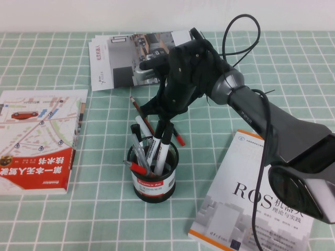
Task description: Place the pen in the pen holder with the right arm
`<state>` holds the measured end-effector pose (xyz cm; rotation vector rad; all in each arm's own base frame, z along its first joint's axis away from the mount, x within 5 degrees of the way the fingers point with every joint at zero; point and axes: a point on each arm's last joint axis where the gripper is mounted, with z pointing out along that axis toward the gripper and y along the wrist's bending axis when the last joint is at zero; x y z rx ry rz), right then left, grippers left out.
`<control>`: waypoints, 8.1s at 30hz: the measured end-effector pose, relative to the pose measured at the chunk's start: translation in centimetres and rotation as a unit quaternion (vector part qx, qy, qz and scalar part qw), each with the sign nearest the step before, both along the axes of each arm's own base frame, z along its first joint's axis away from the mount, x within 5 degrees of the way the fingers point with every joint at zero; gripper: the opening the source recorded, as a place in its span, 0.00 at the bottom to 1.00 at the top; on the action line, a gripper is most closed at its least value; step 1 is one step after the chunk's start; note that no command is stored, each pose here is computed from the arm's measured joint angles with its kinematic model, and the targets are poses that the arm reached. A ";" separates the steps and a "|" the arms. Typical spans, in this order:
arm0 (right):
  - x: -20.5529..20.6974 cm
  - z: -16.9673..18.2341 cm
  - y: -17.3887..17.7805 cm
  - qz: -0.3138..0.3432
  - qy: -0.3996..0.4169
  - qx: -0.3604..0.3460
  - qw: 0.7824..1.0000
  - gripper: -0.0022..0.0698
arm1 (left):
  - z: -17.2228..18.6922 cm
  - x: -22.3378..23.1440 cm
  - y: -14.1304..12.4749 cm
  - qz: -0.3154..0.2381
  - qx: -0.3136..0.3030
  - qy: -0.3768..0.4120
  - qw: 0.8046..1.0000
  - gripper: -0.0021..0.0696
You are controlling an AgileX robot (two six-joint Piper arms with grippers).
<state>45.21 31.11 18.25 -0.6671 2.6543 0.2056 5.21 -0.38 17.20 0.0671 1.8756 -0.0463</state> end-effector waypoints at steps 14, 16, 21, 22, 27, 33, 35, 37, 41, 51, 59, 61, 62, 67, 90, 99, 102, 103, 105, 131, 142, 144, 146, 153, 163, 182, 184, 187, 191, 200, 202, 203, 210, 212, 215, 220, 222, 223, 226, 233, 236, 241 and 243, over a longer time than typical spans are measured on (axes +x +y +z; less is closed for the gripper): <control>-0.5 3.1 -1.3 -0.006 -0.008 -0.018 1.000 0.12 | 0.0 0.0 0.0 0.000 0.000 0.000 1.000 0.02; -0.8 5.7 -1.8 -0.008 -0.032 -0.014 0.999 0.12 | 0.0 0.0 0.0 0.000 0.000 0.000 1.000 0.02; -2.3 12.3 -3.0 -0.001 -0.092 0.010 0.996 0.12 | 0.0 0.0 0.0 0.000 0.000 0.000 1.000 0.02; -2.6 13.3 -3.1 -0.001 -0.101 0.013 0.995 0.12 | 0.0 0.0 0.0 0.000 0.000 0.000 1.000 0.02; -4.1 16.4 -3.5 0.005 -0.123 0.025 0.992 0.12 | 0.0 0.0 0.0 0.000 0.000 0.000 1.000 0.02; -6.8 18.4 -4.5 0.015 -0.114 0.019 0.993 0.12 | 0.0 0.0 0.0 0.000 0.000 0.000 1.000 0.02; -8.1 18.9 -5.0 0.020 -0.126 0.022 0.992 0.12 | 0.0 0.0 0.0 0.000 0.000 0.000 1.000 0.02; -9.7 19.7 -5.6 0.024 -0.149 0.040 0.988 0.12 | 0.0 0.0 0.0 0.000 0.000 0.000 1.000 0.02; -12.9 19.3 -7.3 0.029 -0.194 0.090 0.976 0.12 | 0.0 0.0 0.0 0.000 0.000 0.000 1.000 0.02; -20.8 14.5 -12.5 0.023 -0.385 0.282 0.879 0.12 | 0.0 0.0 0.0 0.000 0.000 0.000 1.000 0.02; -23.1 11.1 -12.6 0.082 -0.462 0.384 0.795 0.12 | 0.0 0.0 0.0 0.000 0.000 0.000 1.000 0.02; -23.0 10.4 -11.9 0.092 -0.455 0.407 0.786 0.12 | 0.0 0.0 0.0 0.000 0.000 0.000 1.000 0.02; -22.9 10.2 -11.7 0.094 -0.453 0.412 0.785 0.12 | 0.0 0.0 0.0 0.000 0.000 0.000 1.000 0.02; -23.1 8.0 -9.4 0.134 -0.441 0.446 0.768 0.12 | 0.0 0.0 0.0 0.000 0.000 0.000 1.000 0.02; -21.4 2.0 -5.9 0.185 -0.417 0.419 0.785 0.12 | 0.0 0.0 0.0 0.000 0.000 0.000 1.000 0.02; -21.3 1.5 -5.8 0.188 -0.413 0.413 0.789 0.32 | 0.0 0.0 0.0 0.000 0.000 0.000 1.000 0.02; -21.3 1.4 -5.8 0.188 -0.412 0.412 0.791 0.46 | 0.0 0.0 0.0 0.000 0.000 0.000 1.000 0.02; -21.3 1.4 -5.8 0.188 -0.410 0.409 0.793 0.48 | 0.0 0.0 0.0 0.000 0.000 0.000 1.000 0.02; -21.3 1.5 -5.8 0.189 -0.407 0.404 0.797 0.49 | 0.0 0.0 0.0 0.000 0.000 0.000 1.000 0.02; -30.8 12.5 -18.2 0.131 -0.391 0.192 0.890 0.01 | 0.0 0.0 0.0 0.000 0.000 0.000 1.000 0.02; -35.3 8.4 -22.7 0.114 -0.392 0.183 0.894 0.00 | 0.0 0.0 0.0 0.000 0.000 0.000 1.000 0.02; -35.4 7.9 -23.0 0.109 -0.384 0.172 0.901 0.00 | 0.0 0.0 0.0 0.000 0.000 0.000 1.000 0.02; -35.4 7.5 -23.1 0.104 -0.376 0.164 0.906 0.00 | 0.0 0.0 0.0 0.000 0.000 0.000 1.000 0.02; -35.4 6.3 -25.7 0.014 -0.376 0.139 0.916 0.00 | 0.0 0.0 0.0 0.000 0.000 0.000 1.000 0.02; -37.6 1.4 -29.8 -0.142 -0.473 0.118 0.862 0.00 | 0.0 0.0 0.0 0.000 0.000 0.000 1.000 0.02; -39.5 1.7 -30.9 -0.186 -0.532 0.126 0.816 0.00 | 0.0 0.0 0.0 0.000 0.000 0.000 1.000 0.02; -39.5 1.6 -30.9 -0.189 -0.530 0.128 0.817 0.00 | 0.0 0.0 0.0 0.000 0.000 0.000 1.000 0.02; -39.5 1.3 -30.9 -0.205 -0.509 0.138 0.824 0.00 | 0.0 0.0 0.0 0.000 0.000 0.000 1.000 0.02; -39.7 0.1 -30.7 -0.192 -0.457 0.118 0.861 0.00 | 0.0 0.0 0.0 0.000 0.000 0.000 1.000 0.02; -40.0 -1.2 -30.3 -0.171 -0.395 0.106 0.896 0.00 | 0.0 0.0 0.0 0.000 0.000 0.000 1.000 0.02; -40.0 -1.2 -30.3 -0.171 -0.394 0.106 0.897 0.00 | 0.0 0.0 0.0 0.000 0.000 0.000 1.000 0.02; -40.0 -1.2 -30.3 -0.170 -0.395 0.106 0.897 0.00 | 0.0 0.0 0.0 0.000 0.000 0.000 1.000 0.02; -40.0 -1.2 -30.2 -0.171 -0.394 0.108 0.897 0.00 | 0.0 0.0 0.0 0.000 0.000 0.000 1.000 0.02; -40.0 -1.2 -30.2 -0.171 -0.394 0.108 0.897 0.00 | 0.0 0.0 0.0 0.000 0.000 0.000 1.000 0.02; -40.0 -1.2 -30.2 -0.171 -0.394 0.109 0.897 0.00 | 0.0 0.0 0.0 0.000 0.000 0.000 1.000 0.02; -40.0 -1.2 -30.2 -0.171 -0.393 0.109 0.897 0.00 | 0.0 0.0 0.0 0.000 0.000 0.000 1.000 0.02; -40.0 -1.2 -30.2 -0.171 -0.393 0.109 0.897 0.00 | 0.0 0.0 0.0 0.000 0.000 0.000 1.000 0.02; -40.0 -1.2 -30.2 -0.171 -0.393 0.109 0.897 0.00 | 0.0 0.0 0.0 0.000 0.000 0.000 1.000 0.02; -40.0 -1.2 -30.2 -0.171 -0.393 0.109 0.897 0.00 | 0.0 0.0 0.0 0.000 0.000 0.000 1.000 0.02; -40.0 -1.2 -30.2 -0.172 -0.393 0.110 0.897 0.00 | 0.0 0.0 0.0 0.000 0.000 0.000 1.000 0.02; -40.0 -1.2 -30.2 -0.172 -0.393 0.110 0.897 0.00 | 0.0 0.0 0.0 0.000 0.000 0.000 1.000 0.02; -40.0 -1.2 -30.2 -0.172 -0.393 0.110 0.897 0.00 | 0.0 0.0 0.0 0.000 0.000 0.000 1.000 0.02; -40.0 -1.2 -30.2 -0.172 -0.393 0.110 0.897 0.00 | 0.0 0.0 0.0 0.000 0.000 0.000 1.000 0.02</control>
